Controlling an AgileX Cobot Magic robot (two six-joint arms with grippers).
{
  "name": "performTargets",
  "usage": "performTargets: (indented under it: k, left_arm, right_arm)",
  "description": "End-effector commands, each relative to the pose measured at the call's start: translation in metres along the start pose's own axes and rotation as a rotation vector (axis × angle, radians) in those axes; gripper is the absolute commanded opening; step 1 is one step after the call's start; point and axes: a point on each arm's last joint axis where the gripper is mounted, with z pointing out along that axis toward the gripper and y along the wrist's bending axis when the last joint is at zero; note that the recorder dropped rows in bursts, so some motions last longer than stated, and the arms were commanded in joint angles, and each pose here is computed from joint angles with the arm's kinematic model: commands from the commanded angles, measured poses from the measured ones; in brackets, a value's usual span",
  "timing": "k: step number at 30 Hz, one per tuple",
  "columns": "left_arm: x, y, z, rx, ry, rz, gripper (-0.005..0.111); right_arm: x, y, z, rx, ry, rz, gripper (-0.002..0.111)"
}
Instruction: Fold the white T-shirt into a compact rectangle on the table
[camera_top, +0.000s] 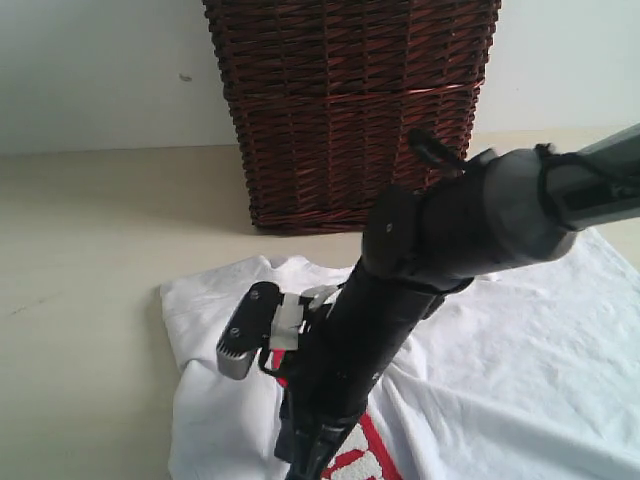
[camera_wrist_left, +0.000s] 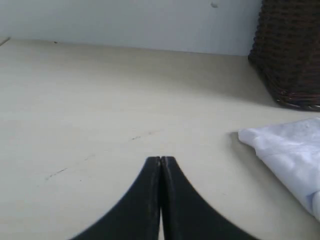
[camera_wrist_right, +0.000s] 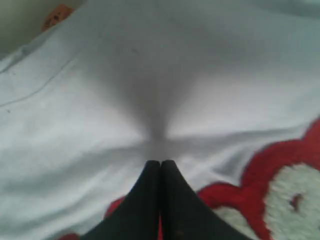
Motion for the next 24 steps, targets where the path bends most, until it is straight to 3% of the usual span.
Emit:
performTargets:
  k: [1, 15, 24]
  left_arm:
    - [-0.002, 0.000, -0.001, 0.000, -0.017, -0.006, 0.000]
    - [-0.002, 0.000, -0.001, 0.000, -0.017, -0.006, 0.000]
    - [-0.002, 0.000, -0.001, 0.000, -0.017, -0.006, 0.000]
  right_arm:
    - [-0.014, 0.015, 0.014, -0.033, 0.017, 0.042, 0.000]
    - [-0.064, 0.036, 0.043, -0.072, 0.031, 0.032, 0.000]
    - [-0.061, 0.034, 0.032, -0.008, 0.120, -0.014, 0.000]
